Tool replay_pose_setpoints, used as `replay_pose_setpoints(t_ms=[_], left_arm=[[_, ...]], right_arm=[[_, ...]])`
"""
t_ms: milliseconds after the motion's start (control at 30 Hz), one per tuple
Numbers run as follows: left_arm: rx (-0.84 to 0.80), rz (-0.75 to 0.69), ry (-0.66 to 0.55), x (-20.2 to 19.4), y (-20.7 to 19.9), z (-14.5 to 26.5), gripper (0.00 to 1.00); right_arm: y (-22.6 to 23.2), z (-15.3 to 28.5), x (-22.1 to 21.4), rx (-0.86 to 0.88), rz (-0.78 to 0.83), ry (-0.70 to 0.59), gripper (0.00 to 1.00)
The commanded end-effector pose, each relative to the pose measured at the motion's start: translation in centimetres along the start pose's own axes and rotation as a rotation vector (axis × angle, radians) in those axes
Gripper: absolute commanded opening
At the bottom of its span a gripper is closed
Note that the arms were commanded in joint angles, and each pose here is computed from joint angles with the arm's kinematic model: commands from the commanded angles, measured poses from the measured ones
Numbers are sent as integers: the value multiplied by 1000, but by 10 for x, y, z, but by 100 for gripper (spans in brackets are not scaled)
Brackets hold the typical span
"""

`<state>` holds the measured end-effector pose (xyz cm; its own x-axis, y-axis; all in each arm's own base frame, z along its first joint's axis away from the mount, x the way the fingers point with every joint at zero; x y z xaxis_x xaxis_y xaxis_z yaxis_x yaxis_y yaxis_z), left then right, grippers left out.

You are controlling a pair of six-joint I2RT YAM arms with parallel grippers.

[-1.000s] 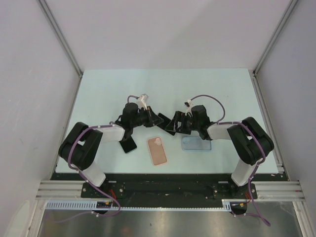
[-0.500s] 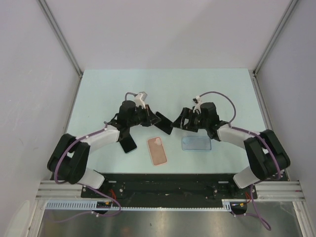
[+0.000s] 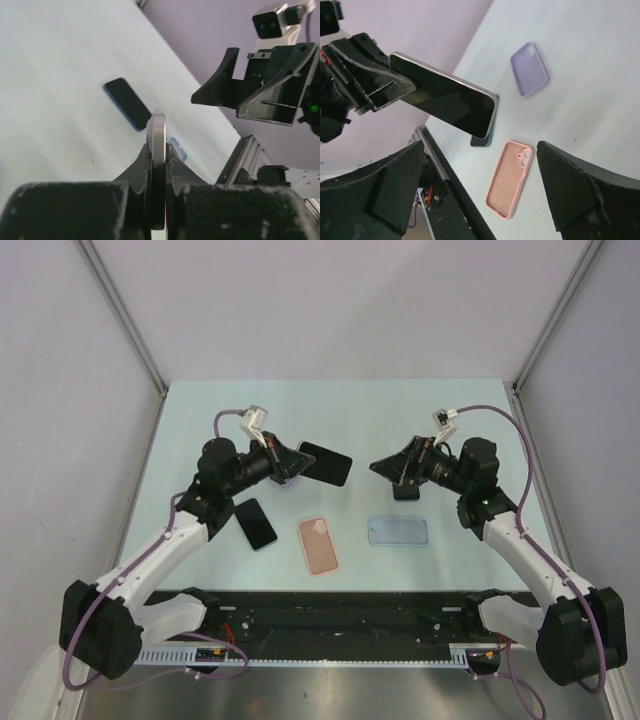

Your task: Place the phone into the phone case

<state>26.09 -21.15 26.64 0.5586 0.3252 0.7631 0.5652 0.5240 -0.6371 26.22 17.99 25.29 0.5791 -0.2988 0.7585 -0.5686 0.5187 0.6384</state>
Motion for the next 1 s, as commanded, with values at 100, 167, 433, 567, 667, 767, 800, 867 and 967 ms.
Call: replay_pose_setpoints(t_ms=[100, 167, 433, 567, 667, 767, 800, 867, 967], left_arm=[[-273, -48, -145, 50, -79, 40, 0], [-365, -56, -153, 54, -97, 50, 0], [-572, -8, -173, 60, -131, 70, 0], [-592, 10, -172, 58, -132, 71, 0], [-598, 27, -168, 57, -131, 70, 0], [-598, 41, -172, 54, -128, 69, 0], [-595, 50, -171, 54, -127, 68, 0], [-594, 56, -174, 52, -125, 67, 0], [-602, 66, -155, 49, -124, 64, 0]], right_arm=[[60, 25, 16, 320, 67, -65, 99], [73, 30, 20, 388, 102, -94, 99], [115, 37, 17, 545, 158, -120, 98], [125, 36, 16, 586, 144, -124, 95], [131, 36, 17, 622, 130, -127, 90], [136, 37, 17, 647, 123, -129, 87], [137, 37, 17, 653, 125, -132, 86], [140, 38, 17, 658, 123, -138, 82], [144, 37, 16, 663, 122, -147, 73]])
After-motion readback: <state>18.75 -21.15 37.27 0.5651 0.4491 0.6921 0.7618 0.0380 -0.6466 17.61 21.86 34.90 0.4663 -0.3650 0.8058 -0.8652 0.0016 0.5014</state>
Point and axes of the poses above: each gripper's point midway between its finger pads, its own z axis back along the fingers, its own y axis along the line the jaws close on, x = y × z, the point moved 5 cm from there along z, back along the fingers, and after that the axes turned 5 degrees about z, right-handed, at the moved point
